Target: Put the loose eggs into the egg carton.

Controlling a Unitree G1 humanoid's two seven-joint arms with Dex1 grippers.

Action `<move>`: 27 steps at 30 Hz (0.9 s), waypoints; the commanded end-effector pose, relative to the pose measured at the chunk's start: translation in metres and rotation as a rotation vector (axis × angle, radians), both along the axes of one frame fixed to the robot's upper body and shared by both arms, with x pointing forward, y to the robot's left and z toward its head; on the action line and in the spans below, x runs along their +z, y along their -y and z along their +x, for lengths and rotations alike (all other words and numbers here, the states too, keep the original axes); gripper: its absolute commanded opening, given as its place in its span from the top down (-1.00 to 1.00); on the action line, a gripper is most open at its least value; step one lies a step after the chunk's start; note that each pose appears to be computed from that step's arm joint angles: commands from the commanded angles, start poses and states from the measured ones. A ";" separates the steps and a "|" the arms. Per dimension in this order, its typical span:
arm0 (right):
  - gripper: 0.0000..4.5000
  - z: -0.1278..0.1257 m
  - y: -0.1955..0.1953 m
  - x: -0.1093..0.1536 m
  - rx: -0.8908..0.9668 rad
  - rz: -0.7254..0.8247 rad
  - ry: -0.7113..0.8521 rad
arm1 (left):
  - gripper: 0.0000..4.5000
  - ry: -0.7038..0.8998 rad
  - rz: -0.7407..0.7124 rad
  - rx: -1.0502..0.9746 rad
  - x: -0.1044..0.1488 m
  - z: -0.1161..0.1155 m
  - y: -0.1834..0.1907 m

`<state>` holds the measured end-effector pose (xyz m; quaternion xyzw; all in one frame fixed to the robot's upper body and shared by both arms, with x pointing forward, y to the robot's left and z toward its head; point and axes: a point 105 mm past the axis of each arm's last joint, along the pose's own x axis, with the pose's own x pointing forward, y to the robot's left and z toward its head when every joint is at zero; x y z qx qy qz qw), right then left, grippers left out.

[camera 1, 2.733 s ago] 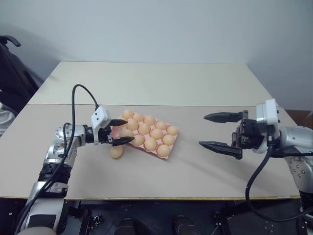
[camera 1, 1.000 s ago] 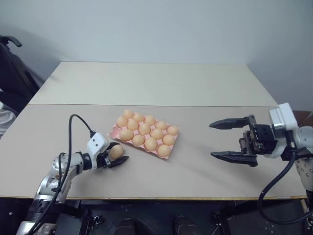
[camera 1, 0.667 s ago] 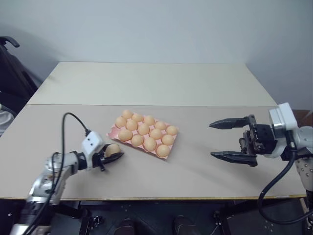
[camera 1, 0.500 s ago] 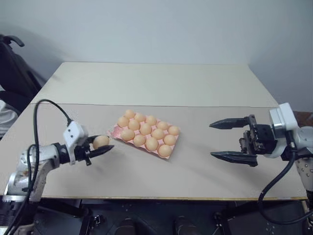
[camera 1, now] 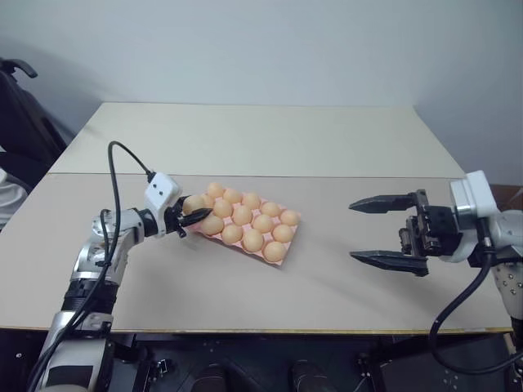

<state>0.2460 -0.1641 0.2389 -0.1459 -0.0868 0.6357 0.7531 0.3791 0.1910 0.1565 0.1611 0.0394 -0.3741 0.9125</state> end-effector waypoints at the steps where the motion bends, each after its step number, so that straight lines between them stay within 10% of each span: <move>1: -1.00 -0.008 0.002 0.012 -0.004 0.002 0.062 | -0.36 0.026 -0.007 -0.018 0.009 -0.001 -0.001; 6: -1.00 -0.006 0.002 0.012 -0.009 0.003 0.061 | -0.98 0.042 -0.001 -0.030 0.016 -0.012 -0.008; 17: -1.00 0.000 -0.003 0.012 0.013 0.007 0.063 | -0.98 0.137 0.016 -0.016 0.049 -0.040 -0.031; 27: -1.00 0.001 0.000 0.009 0.016 0.002 0.045 | -0.98 0.024 0.045 -0.160 0.067 -0.126 -0.066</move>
